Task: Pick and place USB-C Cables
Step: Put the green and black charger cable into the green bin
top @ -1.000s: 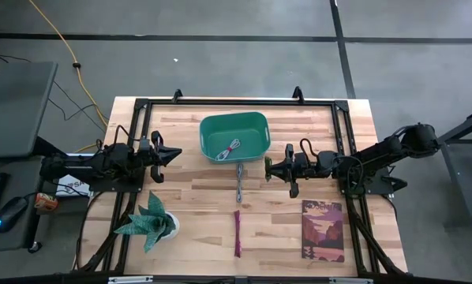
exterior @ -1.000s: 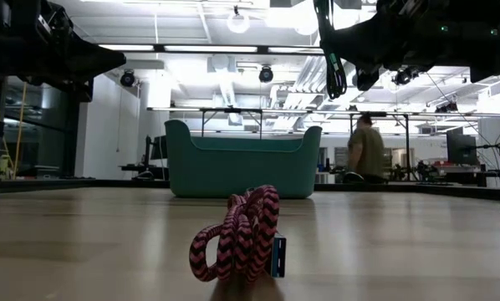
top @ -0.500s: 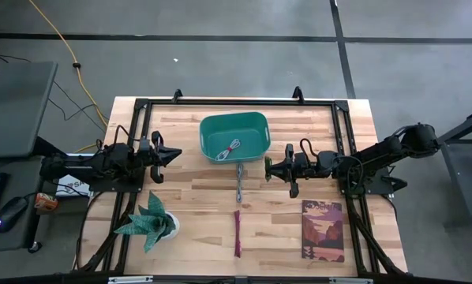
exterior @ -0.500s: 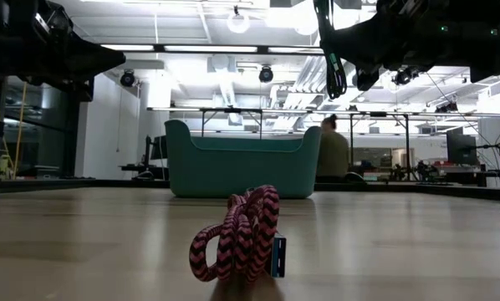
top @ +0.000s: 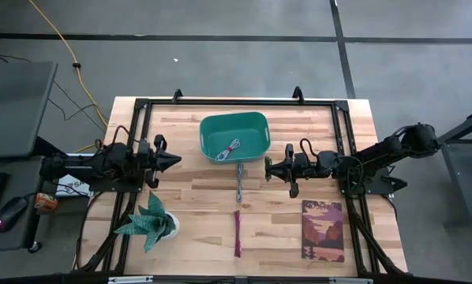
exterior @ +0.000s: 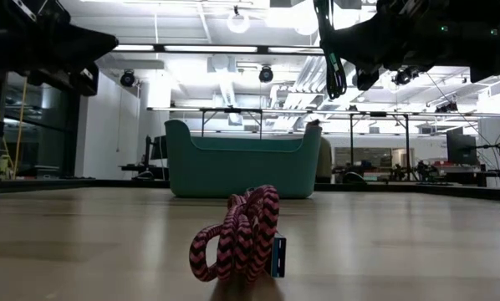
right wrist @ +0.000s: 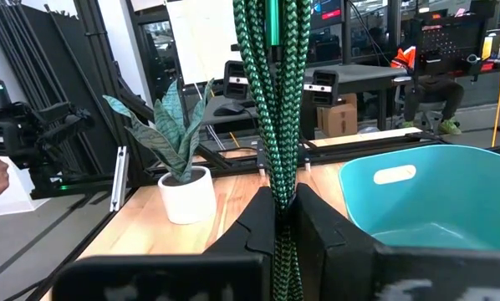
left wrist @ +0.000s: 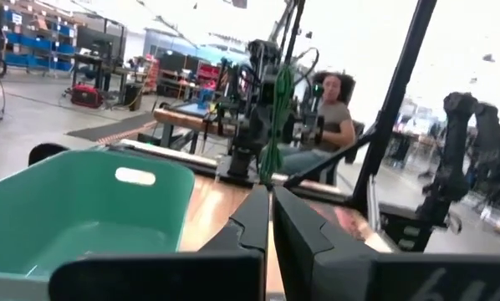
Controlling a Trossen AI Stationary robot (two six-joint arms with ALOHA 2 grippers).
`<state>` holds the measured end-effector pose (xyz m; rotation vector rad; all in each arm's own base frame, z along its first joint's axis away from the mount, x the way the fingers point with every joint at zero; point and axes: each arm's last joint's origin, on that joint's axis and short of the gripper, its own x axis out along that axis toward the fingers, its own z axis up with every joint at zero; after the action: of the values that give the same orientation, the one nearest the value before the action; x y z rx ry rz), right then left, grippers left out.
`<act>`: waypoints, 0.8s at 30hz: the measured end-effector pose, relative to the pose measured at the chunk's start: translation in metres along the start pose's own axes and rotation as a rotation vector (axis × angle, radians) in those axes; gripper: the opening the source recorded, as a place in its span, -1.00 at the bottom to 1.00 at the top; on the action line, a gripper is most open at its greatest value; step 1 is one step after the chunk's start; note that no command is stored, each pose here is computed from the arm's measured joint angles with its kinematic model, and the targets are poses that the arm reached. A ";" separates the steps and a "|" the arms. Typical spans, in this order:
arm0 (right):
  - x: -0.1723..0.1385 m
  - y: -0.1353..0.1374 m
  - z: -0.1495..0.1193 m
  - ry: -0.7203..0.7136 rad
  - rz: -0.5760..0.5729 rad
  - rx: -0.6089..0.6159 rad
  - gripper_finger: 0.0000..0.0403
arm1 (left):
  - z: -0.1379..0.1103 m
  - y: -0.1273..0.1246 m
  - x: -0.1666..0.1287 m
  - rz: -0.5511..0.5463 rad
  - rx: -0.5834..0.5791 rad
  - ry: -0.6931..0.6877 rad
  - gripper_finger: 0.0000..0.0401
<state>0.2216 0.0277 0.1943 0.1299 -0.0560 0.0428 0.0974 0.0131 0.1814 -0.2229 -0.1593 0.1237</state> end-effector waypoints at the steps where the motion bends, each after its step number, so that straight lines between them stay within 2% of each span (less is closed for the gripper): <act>1: 0.000 0.000 0.000 0.000 0.000 0.000 -0.99 | 0.001 0.000 0.000 -0.002 -0.001 -0.010 -1.00; 6: 0.000 0.000 0.000 -0.001 -0.004 0.000 -0.99 | 0.008 -0.002 0.005 -0.005 -0.020 -0.027 -1.00; 15: 0.000 0.000 0.002 -0.020 -0.006 -0.010 -0.99 | 0.033 -0.007 0.038 0.047 0.035 0.083 -1.00; 20: 0.005 -0.006 0.005 -0.013 -0.052 0.007 -0.99 | 0.036 -0.009 0.061 0.021 0.071 -0.003 -0.98; 24: 0.019 -0.007 0.008 0.029 -0.066 0.001 -0.99 | 0.031 -0.010 0.076 0.004 0.102 -0.047 -0.88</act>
<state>0.2406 0.0203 0.2027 0.1317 -0.0226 -0.0211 0.1677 0.0206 0.2245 -0.1192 -0.1985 0.1408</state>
